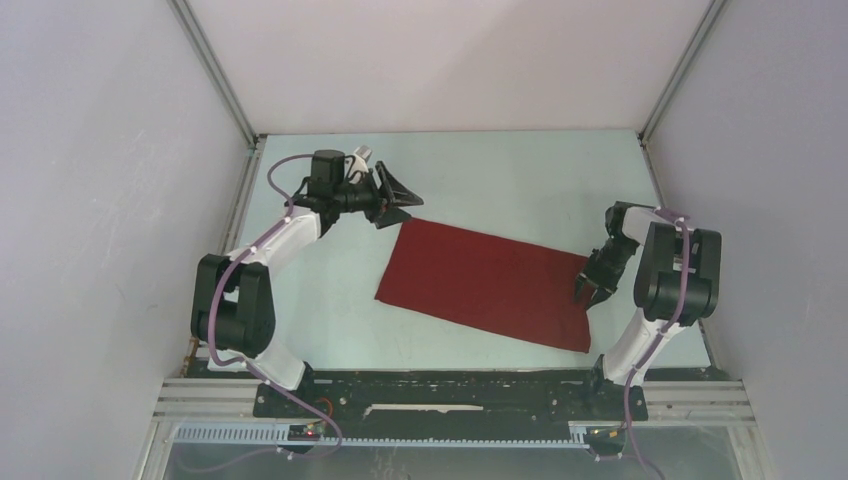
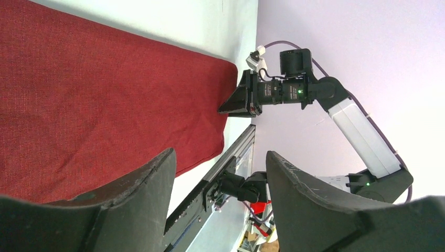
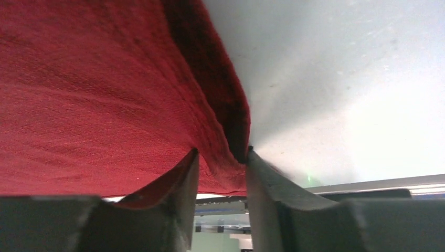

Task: Fold the napkin into a case and place the utensils inside
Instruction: Pick up the rectangle-folded napkin from the center of the board.

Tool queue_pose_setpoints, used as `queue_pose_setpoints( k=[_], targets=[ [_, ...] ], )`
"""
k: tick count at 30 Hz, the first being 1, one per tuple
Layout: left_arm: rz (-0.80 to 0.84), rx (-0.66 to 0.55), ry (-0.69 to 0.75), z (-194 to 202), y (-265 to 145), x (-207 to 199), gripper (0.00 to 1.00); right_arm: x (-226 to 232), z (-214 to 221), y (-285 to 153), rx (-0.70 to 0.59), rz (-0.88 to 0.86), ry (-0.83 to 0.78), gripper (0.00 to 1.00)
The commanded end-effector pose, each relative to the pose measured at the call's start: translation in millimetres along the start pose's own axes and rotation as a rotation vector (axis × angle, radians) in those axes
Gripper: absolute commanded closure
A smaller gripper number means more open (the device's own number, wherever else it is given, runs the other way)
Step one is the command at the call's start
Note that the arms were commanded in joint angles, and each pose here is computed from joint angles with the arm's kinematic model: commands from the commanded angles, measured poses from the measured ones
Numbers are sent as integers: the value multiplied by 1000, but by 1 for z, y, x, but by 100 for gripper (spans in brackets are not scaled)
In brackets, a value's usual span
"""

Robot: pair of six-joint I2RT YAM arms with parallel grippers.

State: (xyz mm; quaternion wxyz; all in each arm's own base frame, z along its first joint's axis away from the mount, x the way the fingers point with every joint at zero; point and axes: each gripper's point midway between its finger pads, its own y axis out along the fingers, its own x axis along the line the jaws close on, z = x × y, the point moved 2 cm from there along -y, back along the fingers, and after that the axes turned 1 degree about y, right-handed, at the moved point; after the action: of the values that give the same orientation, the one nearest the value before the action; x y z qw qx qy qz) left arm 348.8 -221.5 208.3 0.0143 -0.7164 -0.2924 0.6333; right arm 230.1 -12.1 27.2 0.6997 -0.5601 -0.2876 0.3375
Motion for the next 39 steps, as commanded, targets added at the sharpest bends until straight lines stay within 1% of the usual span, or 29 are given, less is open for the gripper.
queue_pose_setpoints(
  k=[1,2,3,4,7,9,10,14,18,21,23,29,32,35,39],
  targets=[
    [44,-23,29,-4,-11,-11,32,2,-7,29,-26,7,-40,60],
    [40,-25,26,-4,-11,-10,32,3,-7,30,-33,0,-45,64],
    [38,-27,24,-5,-11,-8,32,4,-7,30,-35,2,-53,72],
    [35,-28,24,-5,-10,-7,32,6,-6,30,-36,3,-61,76],
    [26,-29,13,-6,-9,-2,32,10,-4,28,-54,6,-90,83],
    [23,-28,11,-7,-8,-1,32,12,-3,25,-67,18,-104,97],
    [21,-31,13,-7,-8,0,32,12,-2,24,-74,31,-111,100],
    [-39,-52,16,-10,-7,12,32,14,1,19,-112,72,-129,100],
    [-190,-77,28,-12,-8,38,32,10,-1,8,-174,120,-108,100],
    [-282,-87,12,-8,-11,54,32,5,-3,1,-216,146,-87,100],
    [-300,-100,20,-6,-16,56,32,2,-5,-4,-239,162,-80,100],
    [-353,-117,61,2,-34,55,32,7,-6,-18,-292,133,-96,100],
    [-385,-129,71,8,-40,62,32,14,-3,-29,-311,129,-135,100],
    [-422,-107,76,15,-42,74,32,27,4,-43,-338,136,-192,100],
    [-442,-95,79,22,-45,81,33,53,23,-51,-320,119,-282,100]
  ],
)
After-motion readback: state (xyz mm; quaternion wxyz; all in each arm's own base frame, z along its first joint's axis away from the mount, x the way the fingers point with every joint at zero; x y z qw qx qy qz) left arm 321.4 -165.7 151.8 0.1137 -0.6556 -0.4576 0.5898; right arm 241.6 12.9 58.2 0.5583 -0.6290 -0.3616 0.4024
